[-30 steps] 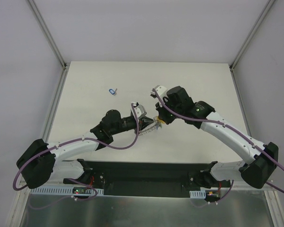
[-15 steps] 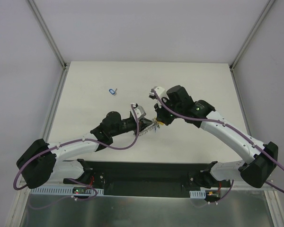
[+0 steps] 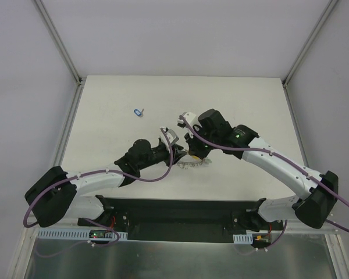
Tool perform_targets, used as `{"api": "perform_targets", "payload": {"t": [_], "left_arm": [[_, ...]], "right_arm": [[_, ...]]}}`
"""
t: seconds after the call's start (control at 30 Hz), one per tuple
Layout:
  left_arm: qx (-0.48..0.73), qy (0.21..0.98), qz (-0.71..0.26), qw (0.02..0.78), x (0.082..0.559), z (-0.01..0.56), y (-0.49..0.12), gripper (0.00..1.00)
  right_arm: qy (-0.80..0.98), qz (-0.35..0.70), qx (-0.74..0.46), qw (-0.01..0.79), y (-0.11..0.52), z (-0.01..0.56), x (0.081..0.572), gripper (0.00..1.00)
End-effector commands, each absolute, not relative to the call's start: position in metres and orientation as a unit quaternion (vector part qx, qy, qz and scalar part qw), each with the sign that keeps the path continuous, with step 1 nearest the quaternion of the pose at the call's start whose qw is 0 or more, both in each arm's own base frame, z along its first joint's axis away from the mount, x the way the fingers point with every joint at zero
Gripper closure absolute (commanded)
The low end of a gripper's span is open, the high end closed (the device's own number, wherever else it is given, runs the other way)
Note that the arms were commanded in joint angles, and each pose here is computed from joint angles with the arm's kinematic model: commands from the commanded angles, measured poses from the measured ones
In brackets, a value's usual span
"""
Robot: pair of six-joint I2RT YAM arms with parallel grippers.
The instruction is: Put the keys on the keyring
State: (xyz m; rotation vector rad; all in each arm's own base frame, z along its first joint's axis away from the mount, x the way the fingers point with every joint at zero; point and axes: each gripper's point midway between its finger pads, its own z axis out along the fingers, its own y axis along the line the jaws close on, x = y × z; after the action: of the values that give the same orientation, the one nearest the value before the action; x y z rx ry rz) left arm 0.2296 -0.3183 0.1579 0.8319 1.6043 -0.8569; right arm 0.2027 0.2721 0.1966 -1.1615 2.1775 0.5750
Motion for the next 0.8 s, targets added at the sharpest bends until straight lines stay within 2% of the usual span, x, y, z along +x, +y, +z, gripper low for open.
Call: {"api": "perform_targets", "payload": {"t": [0.0, 0.07, 0.1, 0.33, 0.53, 0.77], "left_arm": [[0.324, 0.659, -0.367, 0.571, 0.238, 0.174, -0.32, 0.66], [0.328, 0.655, -0.373, 0.569, 0.236, 0.175, -0.322, 0.6], [0.333, 0.653, -0.376, 0.566, 0.234, 0.175, -0.323, 0.53], [0.355, 0.643, -0.387, 0.557, 0.221, 0.168, -0.32, 0.37], [0.337, 0.659, -0.352, 0.572, 0.219, 0.157, -0.295, 0.31], [0.33, 0.679, -0.352, 0.554, 0.208, 0.14, -0.284, 0.33]], "right_arm": [[0.819, 0.226, -0.428, 0.31, 0.287, 0.211, 0.205, 0.99], [0.827, 0.218, -0.416, 0.311, 0.287, 0.209, 0.208, 0.99], [0.83, 0.213, -0.411, 0.312, 0.286, 0.208, 0.21, 0.99], [0.861, 0.166, -0.356, 0.324, 0.272, 0.199, 0.231, 0.99], [0.875, 0.158, -0.346, 0.3, 0.271, 0.177, 0.234, 0.99], [0.883, 0.18, -0.33, 0.282, 0.289, 0.166, 0.237, 0.99]]}}
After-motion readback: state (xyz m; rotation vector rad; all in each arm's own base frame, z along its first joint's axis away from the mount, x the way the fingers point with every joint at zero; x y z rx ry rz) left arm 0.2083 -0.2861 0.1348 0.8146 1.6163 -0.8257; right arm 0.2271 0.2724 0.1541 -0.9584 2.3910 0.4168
